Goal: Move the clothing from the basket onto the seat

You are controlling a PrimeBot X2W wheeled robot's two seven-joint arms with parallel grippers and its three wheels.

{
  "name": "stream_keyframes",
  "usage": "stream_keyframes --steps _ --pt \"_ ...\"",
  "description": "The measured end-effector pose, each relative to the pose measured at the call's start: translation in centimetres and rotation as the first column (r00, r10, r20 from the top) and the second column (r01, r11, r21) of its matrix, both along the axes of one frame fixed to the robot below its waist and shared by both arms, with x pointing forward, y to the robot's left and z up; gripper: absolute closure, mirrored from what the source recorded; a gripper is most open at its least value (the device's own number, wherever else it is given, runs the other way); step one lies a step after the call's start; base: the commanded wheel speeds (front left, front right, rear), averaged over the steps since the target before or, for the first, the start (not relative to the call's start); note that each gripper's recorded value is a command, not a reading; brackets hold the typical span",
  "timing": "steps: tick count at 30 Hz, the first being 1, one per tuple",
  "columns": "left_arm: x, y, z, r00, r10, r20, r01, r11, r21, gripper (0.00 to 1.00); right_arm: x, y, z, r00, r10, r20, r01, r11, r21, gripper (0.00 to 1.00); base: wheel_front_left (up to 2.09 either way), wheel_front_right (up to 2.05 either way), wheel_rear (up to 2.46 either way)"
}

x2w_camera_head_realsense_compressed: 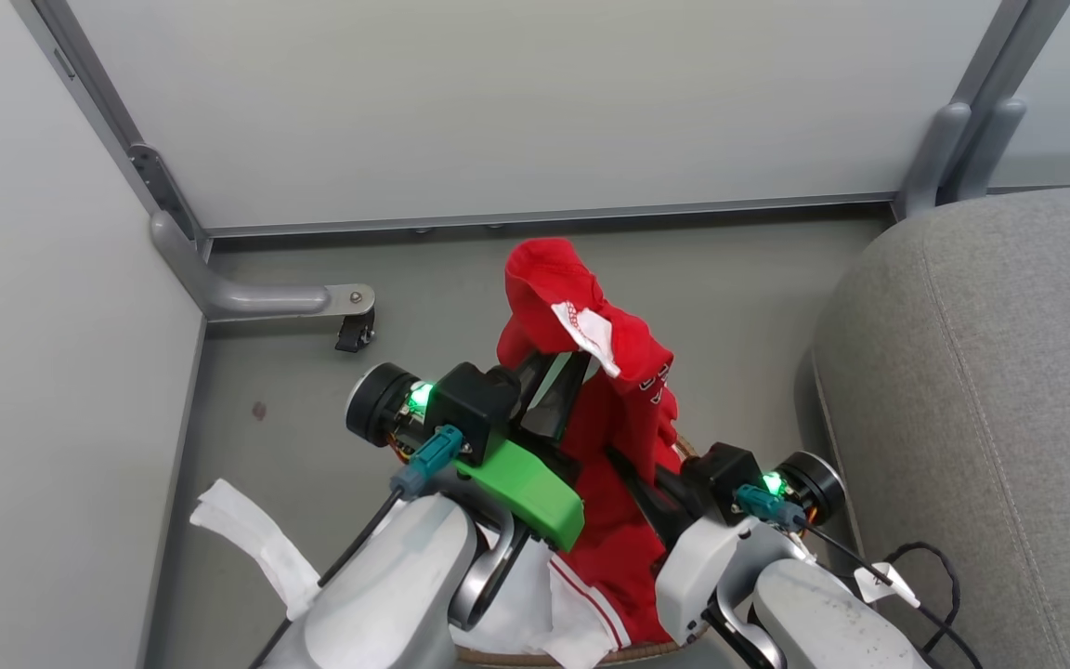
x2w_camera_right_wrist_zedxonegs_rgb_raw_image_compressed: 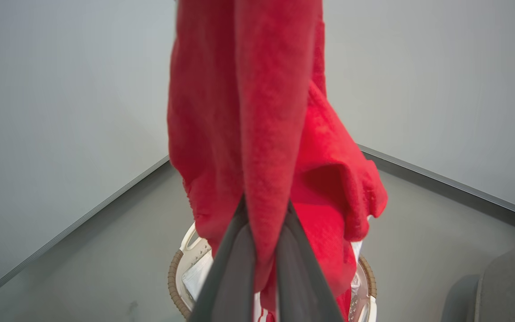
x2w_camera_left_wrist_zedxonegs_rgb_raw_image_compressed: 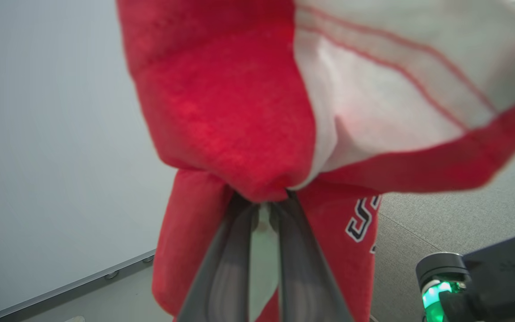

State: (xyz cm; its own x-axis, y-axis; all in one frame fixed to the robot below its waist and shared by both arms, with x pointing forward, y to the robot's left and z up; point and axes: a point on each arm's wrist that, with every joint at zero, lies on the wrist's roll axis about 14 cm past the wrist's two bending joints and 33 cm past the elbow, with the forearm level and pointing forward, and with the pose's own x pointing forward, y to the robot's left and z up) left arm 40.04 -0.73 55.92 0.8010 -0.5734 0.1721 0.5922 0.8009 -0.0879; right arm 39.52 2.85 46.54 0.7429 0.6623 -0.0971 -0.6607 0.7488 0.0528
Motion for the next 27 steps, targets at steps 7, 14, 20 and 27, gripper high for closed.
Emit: stream_keyframes --steps 7,14,20,27 --pt "0.3 0.0 -0.2 1.000 0.002 -0.006 -0.002 1.000 -0.002 1.00 0.5 -0.5 1.1 0.999 -0.028 0.019 0.027 0.999 0.037 1.00 0.00 0.00 0.00" --pt "0.9 0.9 -1.7 0.998 0.049 -0.051 -0.048 0.999 0.008 0.00 0.6 -1.5 2.9 0.996 -0.075 0.048 0.069 0.992 0.105 1.00 0.00 0.00 0.00" --pt "1.3 1.5 -4.3 0.993 0.068 -0.101 -0.062 0.996 0.059 0.00 0.6 -3.6 4.1 0.987 -0.148 0.068 0.136 0.979 0.152 1.00 0.00 0.00 0.00" --pt "1.6 0.5 -6.4 0.989 0.042 -0.145 -0.029 0.996 0.087 0.00 0.7 -8.0 5.3 0.955 -0.286 0.076 0.265 0.940 0.214 1.00 0.00 0.00 0.00"
